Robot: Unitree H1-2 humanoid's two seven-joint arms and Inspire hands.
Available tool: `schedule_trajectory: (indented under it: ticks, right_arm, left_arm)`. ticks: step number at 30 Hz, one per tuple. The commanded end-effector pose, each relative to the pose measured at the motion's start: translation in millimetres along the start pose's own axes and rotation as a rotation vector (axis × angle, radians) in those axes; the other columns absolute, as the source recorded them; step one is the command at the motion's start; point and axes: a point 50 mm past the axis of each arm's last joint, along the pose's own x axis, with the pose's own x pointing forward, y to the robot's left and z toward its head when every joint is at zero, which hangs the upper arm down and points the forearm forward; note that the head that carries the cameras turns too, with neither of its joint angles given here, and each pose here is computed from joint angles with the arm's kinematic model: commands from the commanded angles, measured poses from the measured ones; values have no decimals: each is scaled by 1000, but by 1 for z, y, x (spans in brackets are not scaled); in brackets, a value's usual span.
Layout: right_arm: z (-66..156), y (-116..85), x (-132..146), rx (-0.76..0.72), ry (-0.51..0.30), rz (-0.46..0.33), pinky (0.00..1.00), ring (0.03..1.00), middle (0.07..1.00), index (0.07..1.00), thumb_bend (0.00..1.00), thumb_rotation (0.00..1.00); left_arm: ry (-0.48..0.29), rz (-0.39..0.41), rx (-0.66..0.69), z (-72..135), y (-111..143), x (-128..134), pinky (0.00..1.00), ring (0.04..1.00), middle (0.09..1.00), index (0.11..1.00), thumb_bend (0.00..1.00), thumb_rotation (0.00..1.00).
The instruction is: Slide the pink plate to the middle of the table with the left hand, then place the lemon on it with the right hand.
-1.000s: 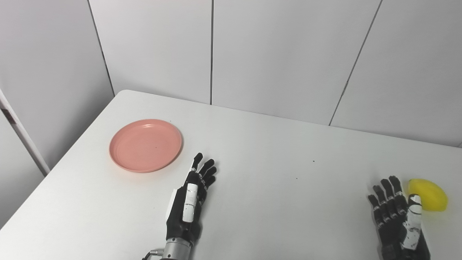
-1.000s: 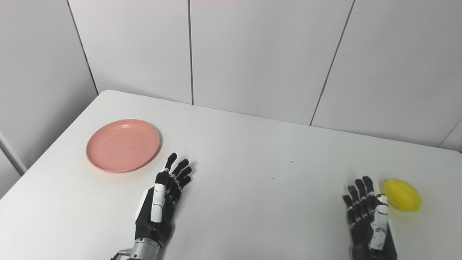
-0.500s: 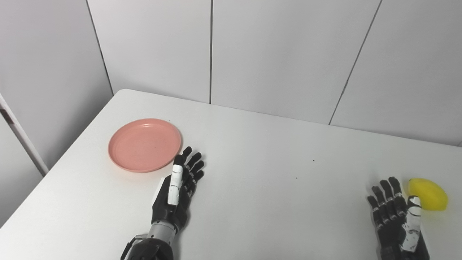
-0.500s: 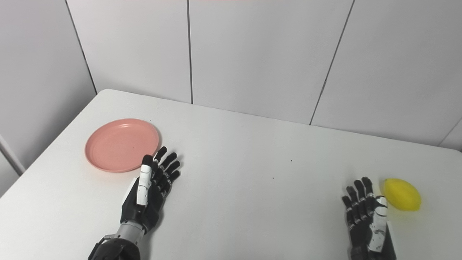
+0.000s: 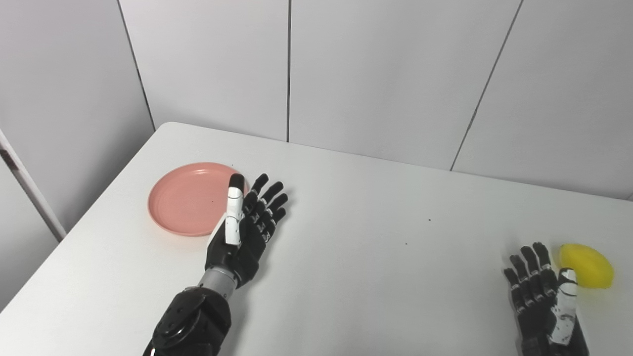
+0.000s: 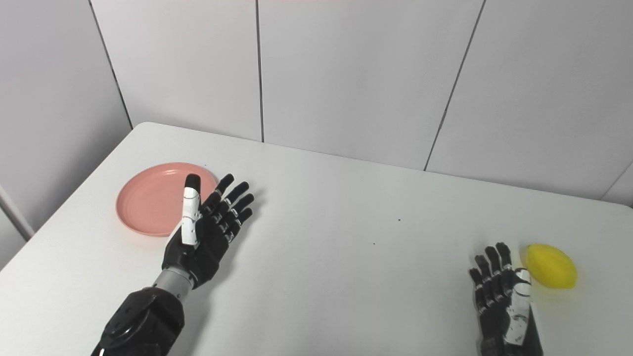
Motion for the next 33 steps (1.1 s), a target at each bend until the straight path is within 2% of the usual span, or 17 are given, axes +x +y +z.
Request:
schedule_trajectory:
  ticks: [1,6,11,15,20,22,23,27,30,33]
  right_arm:
    - [-32,1,-22,55,101,-29,1000,985,991,995,610,999]
    - [-32,0,-21,60,95,-20,1000,989,993,995,613,989]
    - [-32,0,-21,55,91,-22,1000,989,992,998,619,985]
    - [-30,1,-21,67,93,-31,1000,979,984,988,616,972]
    - [-30,0,-22,74,92,-26,1000,987,989,993,623,962]
    - [-30,-1,-22,74,92,-25,1000,988,993,996,619,964]
    - [-30,-1,-22,75,93,-26,1000,989,994,995,616,967]
    - [-29,0,-23,74,95,-35,1000,986,990,992,612,962]
    - [-29,0,-23,62,97,-30,1000,985,992,996,622,974]
    - [-28,0,-24,61,94,-27,1000,980,990,1000,608,983]
  left_arm:
    - [-50,-54,-8,24,-13,5,983,956,956,978,846,928]
    - [-31,-69,34,43,-7,6,992,973,965,987,841,943]
    - [-26,-82,55,63,3,11,1000,975,970,1000,832,898]
    - [-43,-51,133,88,30,23,1000,969,954,984,814,922]
    - [-88,-21,204,113,68,40,977,941,933,963,860,912]
    - [-105,-27,224,120,76,46,977,945,936,968,888,911]
    - [-118,-28,235,124,80,50,980,949,932,965,942,921]
    - [-149,3,269,142,90,63,976,934,926,941,996,935]
    - [-144,-10,261,152,98,70,946,921,932,929,1000,902]
    - [-93,-34,298,159,115,80,962,928,926,923,1000,893]
